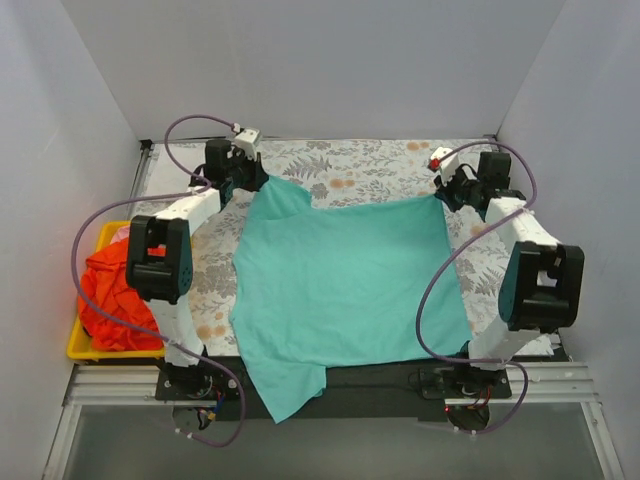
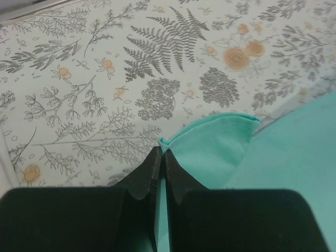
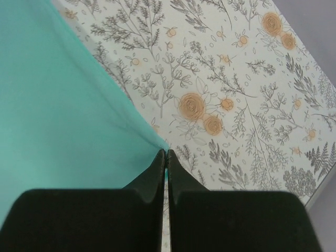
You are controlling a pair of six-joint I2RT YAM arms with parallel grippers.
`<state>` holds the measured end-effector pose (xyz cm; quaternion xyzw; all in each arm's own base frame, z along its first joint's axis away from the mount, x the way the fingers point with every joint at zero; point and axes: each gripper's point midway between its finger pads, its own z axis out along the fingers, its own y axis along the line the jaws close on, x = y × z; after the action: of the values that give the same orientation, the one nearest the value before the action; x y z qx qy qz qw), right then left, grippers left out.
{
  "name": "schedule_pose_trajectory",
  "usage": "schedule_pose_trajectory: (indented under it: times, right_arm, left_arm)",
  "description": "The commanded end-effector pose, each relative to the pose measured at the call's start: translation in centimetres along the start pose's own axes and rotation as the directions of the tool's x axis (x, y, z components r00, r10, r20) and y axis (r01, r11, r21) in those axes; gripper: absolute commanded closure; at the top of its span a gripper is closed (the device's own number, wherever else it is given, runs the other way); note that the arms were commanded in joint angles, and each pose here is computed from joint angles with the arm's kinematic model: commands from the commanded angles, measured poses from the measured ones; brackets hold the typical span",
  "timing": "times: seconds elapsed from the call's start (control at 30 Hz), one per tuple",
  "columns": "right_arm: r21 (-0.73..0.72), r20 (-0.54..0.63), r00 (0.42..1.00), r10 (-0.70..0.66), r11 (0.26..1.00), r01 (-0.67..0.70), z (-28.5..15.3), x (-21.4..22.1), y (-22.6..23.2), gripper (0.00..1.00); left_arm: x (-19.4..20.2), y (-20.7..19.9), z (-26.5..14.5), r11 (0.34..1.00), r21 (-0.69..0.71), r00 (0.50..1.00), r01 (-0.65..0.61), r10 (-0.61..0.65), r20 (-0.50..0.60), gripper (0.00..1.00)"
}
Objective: Fold and stack the t-shirts
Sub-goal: Flatten the tshirt out, then fold the tshirt
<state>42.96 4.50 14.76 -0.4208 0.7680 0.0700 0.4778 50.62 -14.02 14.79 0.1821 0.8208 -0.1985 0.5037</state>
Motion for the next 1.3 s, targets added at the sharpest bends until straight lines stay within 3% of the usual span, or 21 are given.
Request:
schedule_pose_trajectory:
  times: [0.0,0.03,0.33,0.6,0.73,0.93,0.97,1.1,1.27]
  right_arm:
    - [0.073,0.064,0.995,-0.077,0.995,0.072,2.0,-3.1,-4.8,0.99]
    - [0.089,0.07,0.993,-0.09,0.992,0.084,2.3,-3.7,-5.9,0.99]
    - [0.111,-0.02,0.996,-0.087,0.99,0.089,6.0,-0.7,-8.6,0.99]
    - [0.147,-0.019,0.996,-0.09,0.985,0.091,5.8,-1.0,-10.4,0.99]
    - [0.132,-0.018,0.995,-0.099,0.986,0.1,5.7,-1.2,-10.2,0.99]
    - [0.088,-0.024,0.99,-0.136,0.987,0.138,4.9,-0.5,-8.3,0.99]
    - [0.078,-0.018,0.99,-0.141,0.987,0.142,4.7,-0.5,-7.9,0.99]
    - [0.05,-0.021,0.982,-0.186,0.981,0.187,3.9,-0.2,-6.6,0.99]
    - [0.047,-0.025,0.974,-0.224,0.973,0.225,2.7,-0.3,-6.2,0.99]
  left_arm:
    - [-3.3,1.6,2.3,0.998,-0.017,0.995,-0.068,0.069,0.073,1.0]
    - [-1.7,2.2,3.6,0.998,-0.017,0.997,-0.063,0.064,0.041,1.0]
    - [-3.5,5.6,9.0,0.993,-0.07,0.992,-0.094,0.099,0.074,1.0]
    - [-5.6,5.1,9.6,0.995,-0.036,0.988,-0.092,0.096,0.118,1.0]
    - [-7.1,3.5,7.7,0.995,-0.028,0.987,-0.101,0.104,0.126,1.0]
    - [-5.1,0.7,3.4,0.99,-0.014,0.987,-0.139,0.14,0.081,1.0]
    - [-3.3,0.5,3.0,0.988,-0.012,0.987,-0.153,0.154,0.048,1.0]
    - [-3.2,-0.2,-0.1,0.984,-0.029,0.984,-0.177,0.178,0.024,1.0]
    - [-3.0,-3.2,-3.1,0.979,0.061,0.981,-0.192,0.192,0.011,1.0]
